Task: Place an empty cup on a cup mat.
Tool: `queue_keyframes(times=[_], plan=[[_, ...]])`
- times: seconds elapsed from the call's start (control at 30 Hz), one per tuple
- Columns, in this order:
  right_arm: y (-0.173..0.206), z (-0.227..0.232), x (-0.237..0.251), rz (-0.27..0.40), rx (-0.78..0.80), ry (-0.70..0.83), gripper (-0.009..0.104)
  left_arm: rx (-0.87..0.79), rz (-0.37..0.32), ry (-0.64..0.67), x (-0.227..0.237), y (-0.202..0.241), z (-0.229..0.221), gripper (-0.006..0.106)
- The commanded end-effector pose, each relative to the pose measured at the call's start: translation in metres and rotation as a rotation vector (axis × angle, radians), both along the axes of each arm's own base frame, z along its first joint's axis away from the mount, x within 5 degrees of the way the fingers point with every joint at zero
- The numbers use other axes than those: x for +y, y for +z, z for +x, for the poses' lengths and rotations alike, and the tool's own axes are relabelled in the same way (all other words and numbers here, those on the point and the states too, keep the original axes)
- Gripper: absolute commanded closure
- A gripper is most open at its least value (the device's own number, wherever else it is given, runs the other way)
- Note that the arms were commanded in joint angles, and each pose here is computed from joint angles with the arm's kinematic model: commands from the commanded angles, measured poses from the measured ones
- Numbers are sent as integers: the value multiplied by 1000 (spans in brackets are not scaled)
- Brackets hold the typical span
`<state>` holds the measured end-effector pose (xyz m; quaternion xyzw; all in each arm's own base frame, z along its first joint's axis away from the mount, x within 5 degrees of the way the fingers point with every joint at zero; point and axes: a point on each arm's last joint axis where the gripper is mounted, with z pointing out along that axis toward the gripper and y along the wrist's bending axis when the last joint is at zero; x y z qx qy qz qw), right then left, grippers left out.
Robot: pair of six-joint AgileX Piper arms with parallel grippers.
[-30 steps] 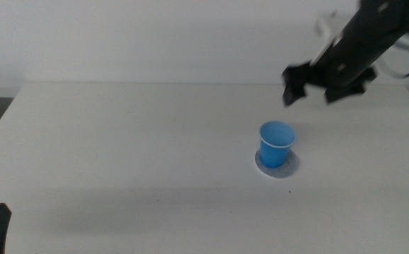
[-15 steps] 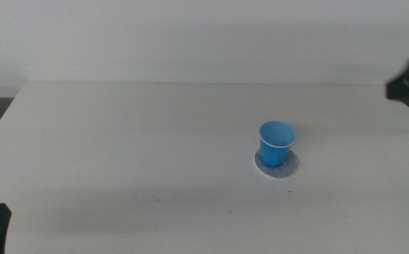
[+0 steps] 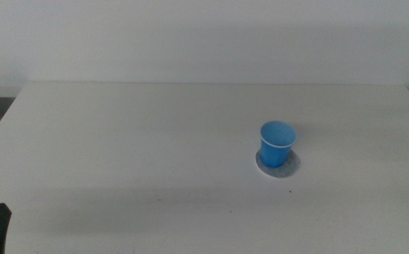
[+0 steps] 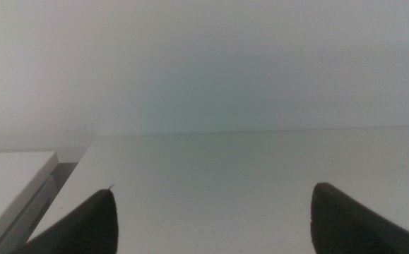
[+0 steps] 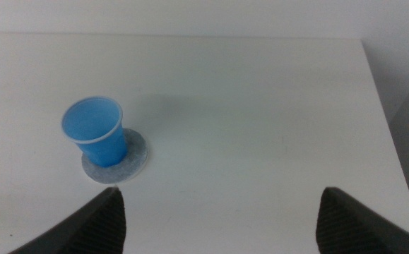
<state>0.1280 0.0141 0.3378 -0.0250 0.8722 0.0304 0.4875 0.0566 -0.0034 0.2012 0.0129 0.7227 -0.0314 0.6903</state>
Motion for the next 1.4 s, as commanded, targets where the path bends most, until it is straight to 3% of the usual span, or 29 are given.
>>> queue_keyframes(times=[0.0, 0.4, 0.63, 0.97, 1.23, 1.37], plan=[[-5, -7, -3, -17, -49, -3, 2, -16, -6, -2, 0, 1, 0, 7], [-8, -35, -6, -11, -217, 1, 2, -16, -6, -2, 0, 1, 0, 7], [-44, -47, -7, 0, -374, 20, 2, -16, -6, -2, 0, 1, 0, 7], [-118, -73, -10, 4, -374, 18, 2, -16, -6, -2, 0, 1, 0, 7], [-152, -74, -10, 2, -332, 19, 2, -16, -6, -2, 0, 1, 0, 7], [-151, -74, -10, 8, -346, 20, 2, -16, -6, -2, 0, 1, 0, 7]])
